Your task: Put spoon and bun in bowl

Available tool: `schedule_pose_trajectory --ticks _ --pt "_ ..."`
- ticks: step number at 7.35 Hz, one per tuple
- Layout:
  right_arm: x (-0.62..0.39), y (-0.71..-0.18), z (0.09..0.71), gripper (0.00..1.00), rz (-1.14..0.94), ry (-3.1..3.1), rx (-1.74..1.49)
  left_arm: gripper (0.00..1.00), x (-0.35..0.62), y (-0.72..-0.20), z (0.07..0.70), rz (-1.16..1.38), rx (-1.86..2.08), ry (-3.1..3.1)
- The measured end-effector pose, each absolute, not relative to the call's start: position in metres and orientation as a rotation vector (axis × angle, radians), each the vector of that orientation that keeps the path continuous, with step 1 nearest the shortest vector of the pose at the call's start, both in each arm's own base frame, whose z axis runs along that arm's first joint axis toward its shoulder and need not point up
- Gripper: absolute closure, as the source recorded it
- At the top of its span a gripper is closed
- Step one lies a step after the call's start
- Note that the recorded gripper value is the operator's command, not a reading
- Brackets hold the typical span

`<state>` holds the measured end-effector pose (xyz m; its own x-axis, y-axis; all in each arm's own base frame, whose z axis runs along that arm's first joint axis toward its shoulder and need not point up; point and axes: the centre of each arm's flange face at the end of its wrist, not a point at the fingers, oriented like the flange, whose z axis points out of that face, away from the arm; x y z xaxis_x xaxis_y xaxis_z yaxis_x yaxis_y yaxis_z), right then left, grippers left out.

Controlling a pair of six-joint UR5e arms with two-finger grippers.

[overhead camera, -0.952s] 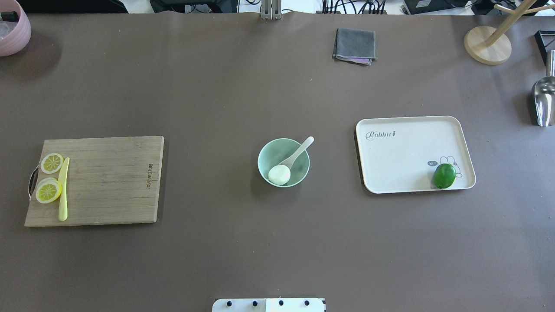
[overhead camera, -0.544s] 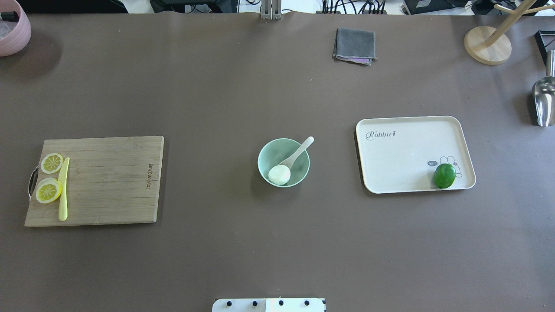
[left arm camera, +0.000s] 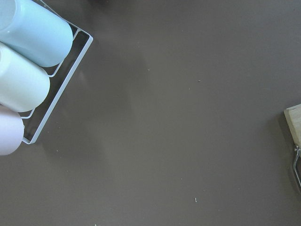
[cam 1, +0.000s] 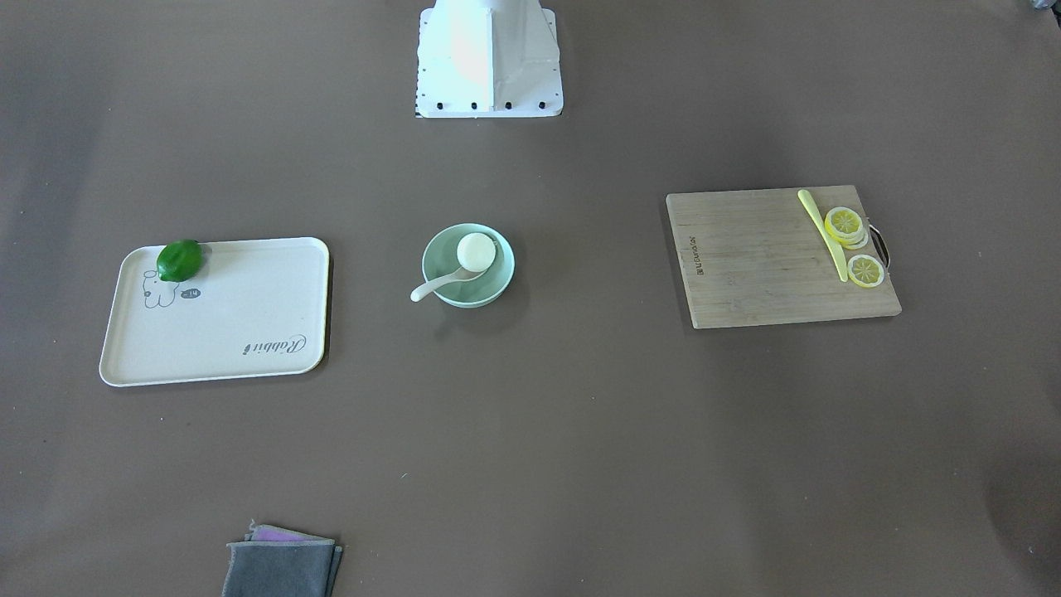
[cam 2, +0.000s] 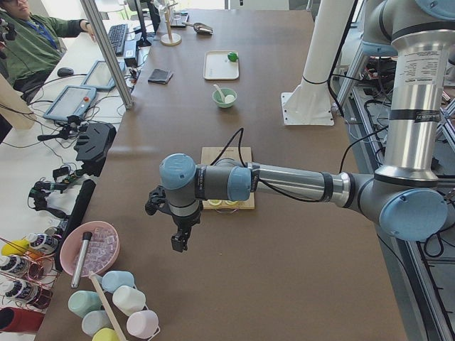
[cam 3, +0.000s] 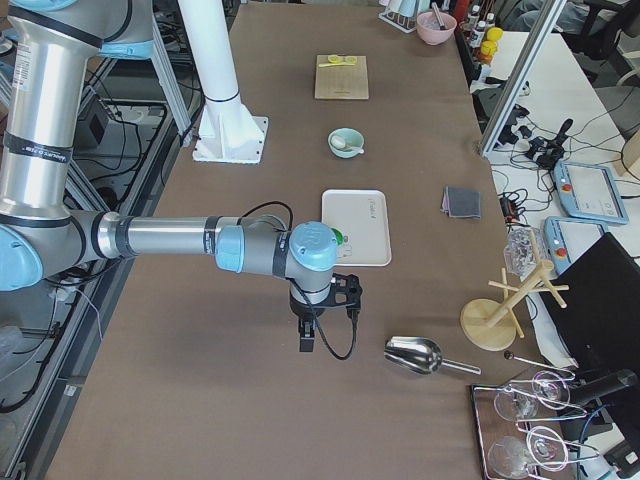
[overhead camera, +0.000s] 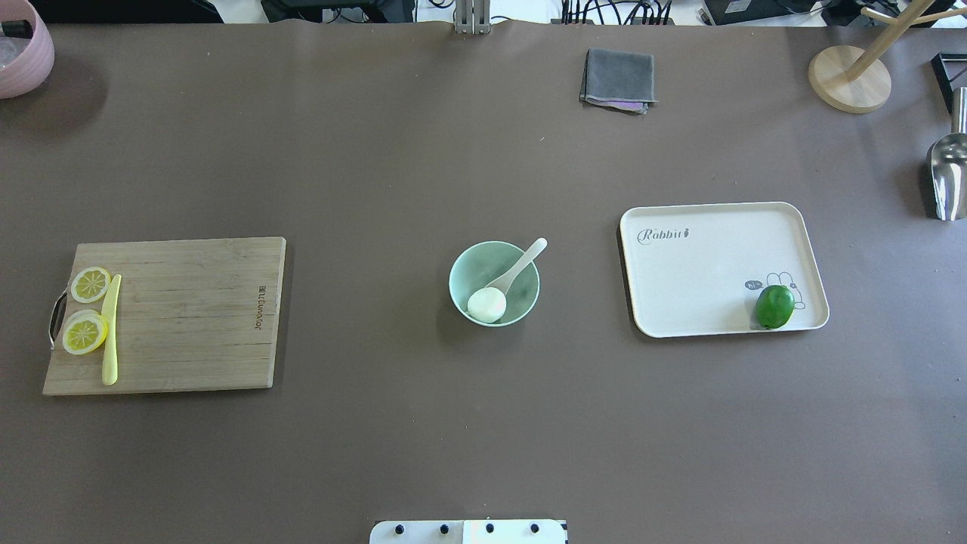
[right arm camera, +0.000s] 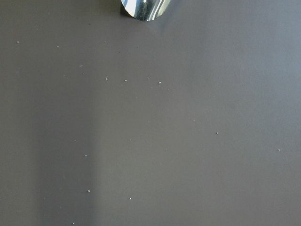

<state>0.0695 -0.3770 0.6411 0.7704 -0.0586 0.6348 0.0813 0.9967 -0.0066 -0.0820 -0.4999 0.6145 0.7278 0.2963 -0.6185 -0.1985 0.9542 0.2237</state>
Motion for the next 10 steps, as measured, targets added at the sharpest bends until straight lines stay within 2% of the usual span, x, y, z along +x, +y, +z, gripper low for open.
schedule_pose_trajectory --ticks 10 --pt "0.066 -0.374 0.658 0.00 -0.060 -0.728 -0.071 0.01 -0.082 -0.499 0.616 0.273 0.143 0.705"
